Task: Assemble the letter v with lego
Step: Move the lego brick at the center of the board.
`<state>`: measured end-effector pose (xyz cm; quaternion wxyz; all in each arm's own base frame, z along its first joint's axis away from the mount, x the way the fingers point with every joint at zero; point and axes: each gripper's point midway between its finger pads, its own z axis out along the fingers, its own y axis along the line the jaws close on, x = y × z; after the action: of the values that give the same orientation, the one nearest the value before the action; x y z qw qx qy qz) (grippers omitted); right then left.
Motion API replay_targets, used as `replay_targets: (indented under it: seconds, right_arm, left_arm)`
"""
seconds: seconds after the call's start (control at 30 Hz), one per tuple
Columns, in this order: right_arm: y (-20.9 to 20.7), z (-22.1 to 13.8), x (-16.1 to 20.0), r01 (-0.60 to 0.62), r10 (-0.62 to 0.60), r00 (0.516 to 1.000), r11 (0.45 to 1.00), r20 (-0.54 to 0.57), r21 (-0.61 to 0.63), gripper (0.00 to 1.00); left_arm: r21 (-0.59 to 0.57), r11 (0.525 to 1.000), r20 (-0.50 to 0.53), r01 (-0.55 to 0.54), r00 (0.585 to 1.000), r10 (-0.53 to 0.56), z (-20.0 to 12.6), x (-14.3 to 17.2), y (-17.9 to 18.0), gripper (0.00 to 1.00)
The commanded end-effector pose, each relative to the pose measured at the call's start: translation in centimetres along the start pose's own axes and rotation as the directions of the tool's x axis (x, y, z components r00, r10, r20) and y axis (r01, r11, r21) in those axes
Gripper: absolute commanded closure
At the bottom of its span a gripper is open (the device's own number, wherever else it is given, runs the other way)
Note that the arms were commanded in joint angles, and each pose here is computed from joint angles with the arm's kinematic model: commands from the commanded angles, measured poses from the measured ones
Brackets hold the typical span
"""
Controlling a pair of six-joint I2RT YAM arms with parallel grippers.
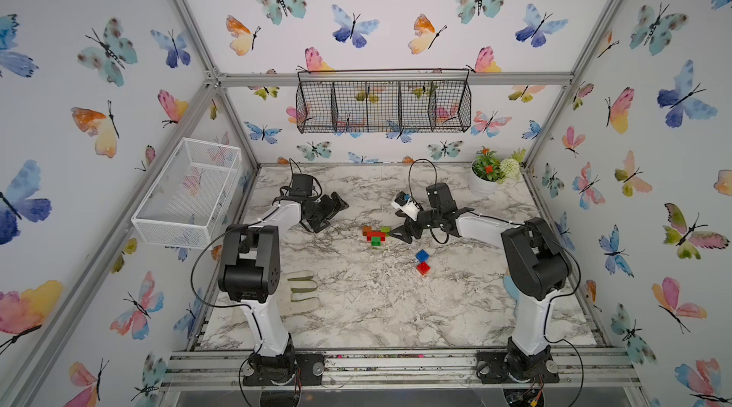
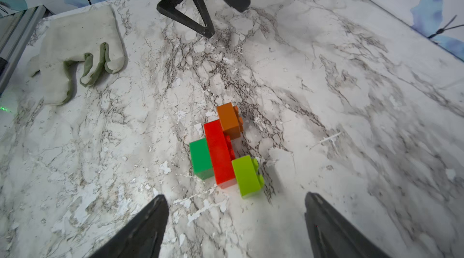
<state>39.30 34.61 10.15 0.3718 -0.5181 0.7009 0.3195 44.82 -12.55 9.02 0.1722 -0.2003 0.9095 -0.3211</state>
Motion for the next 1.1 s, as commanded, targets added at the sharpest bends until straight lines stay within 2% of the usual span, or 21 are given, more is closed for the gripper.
replay_targets:
  seconds: [0.0, 0.03, 0.07, 0.13, 0.23, 0.27, 0.33, 0.47, 0.6, 0.8, 0.97, 1.07]
  right_arm:
    - [-1.1, 2.4, -2.0, -0.090, 0.090, 0.996, 0.996, -0.007, -0.001, 0.12]
    - [-2.4, 3.1, -2.1, -0.159, 0.161, 0.986, 0.986, -0.031, 0.045, 0.17]
    - [-3.6, 3.7, -1.9, -0.228, 0.233, 0.971, 0.970, -0.059, 0.085, 0.25]
    - [-4.7, 4.8, -1.4, -0.295, 0.309, 0.944, 0.947, -0.112, 0.127, 0.38]
    - [-5.7, 6.2, -0.1, -0.362, 0.405, 0.898, 0.902, -0.172, 0.235, 0.39]
    - [-6.2, 6.6, 0.3, -0.400, 0.461, 0.870, 0.868, -0.176, 0.295, 0.42]
    - [-5.2, 7.7, 0.4, -0.452, 0.514, 0.831, 0.847, -0.212, 0.280, 0.45]
    - [-4.1, 9.2, 1.1, -0.471, 0.570, 0.782, 0.805, -0.250, 0.361, 0.46]
    - [-4.0, 8.8, 3.1, -0.501, 0.646, 0.708, 0.744, -0.285, 0.442, 0.46]
    - [-1.9, 8.7, 3.6, -0.540, 0.671, 0.666, 0.735, -0.325, 0.410, 0.47]
    - [0.3, 7.9, 4.6, -0.601, 0.721, 0.593, 0.693, -0.359, 0.399, 0.48]
    - [1.5, 7.2, 4.8, -0.613, 0.728, 0.576, 0.685, -0.371, 0.393, 0.48]
  left_arm:
    - [-0.045, 0.998, 0.028, -0.048, 0.998, 0.050, -1.4, -0.8, 1.2, 0.02]
    - [-0.047, 0.998, 0.032, -0.045, 0.998, 0.046, -1.5, -0.8, 1.5, 0.02]
    - [-0.046, 0.998, 0.041, -0.044, 0.998, 0.046, -1.7, -1.0, 1.7, 0.02]
    - [-0.051, 0.998, 0.052, -0.043, 0.998, 0.046, -1.9, -1.2, 2.1, 0.02]
    - [-0.066, 0.996, 0.065, -0.053, 0.996, 0.057, -2.0, -1.3, 2.5, 0.02]
    - [-0.072, 0.996, 0.067, -0.053, 0.996, 0.058, -2.1, -1.3, 2.6, 0.02]
    - [-0.074, 0.996, 0.065, -0.052, 0.996, 0.057, -1.9, -1.3, 2.8, 0.02]
    - [-0.069, 0.996, 0.059, -0.048, 0.997, 0.052, -1.6, -1.3, 2.9, 0.02]
    - [-0.064, 0.997, 0.054, -0.046, 0.997, 0.050, -1.5, -1.3, 2.9, 0.02]
    - [-0.051, 0.998, 0.053, -0.045, 0.997, 0.048, -1.3, -1.5, 2.8, 0.02]
    - [-0.033, 0.999, 0.045, -0.038, 0.998, 0.040, -0.9, -1.4, 2.8, 0.01]
    - [-0.025, 0.999, 0.047, -0.034, 0.998, 0.036, -0.6, -1.4, 2.8, 0.01]
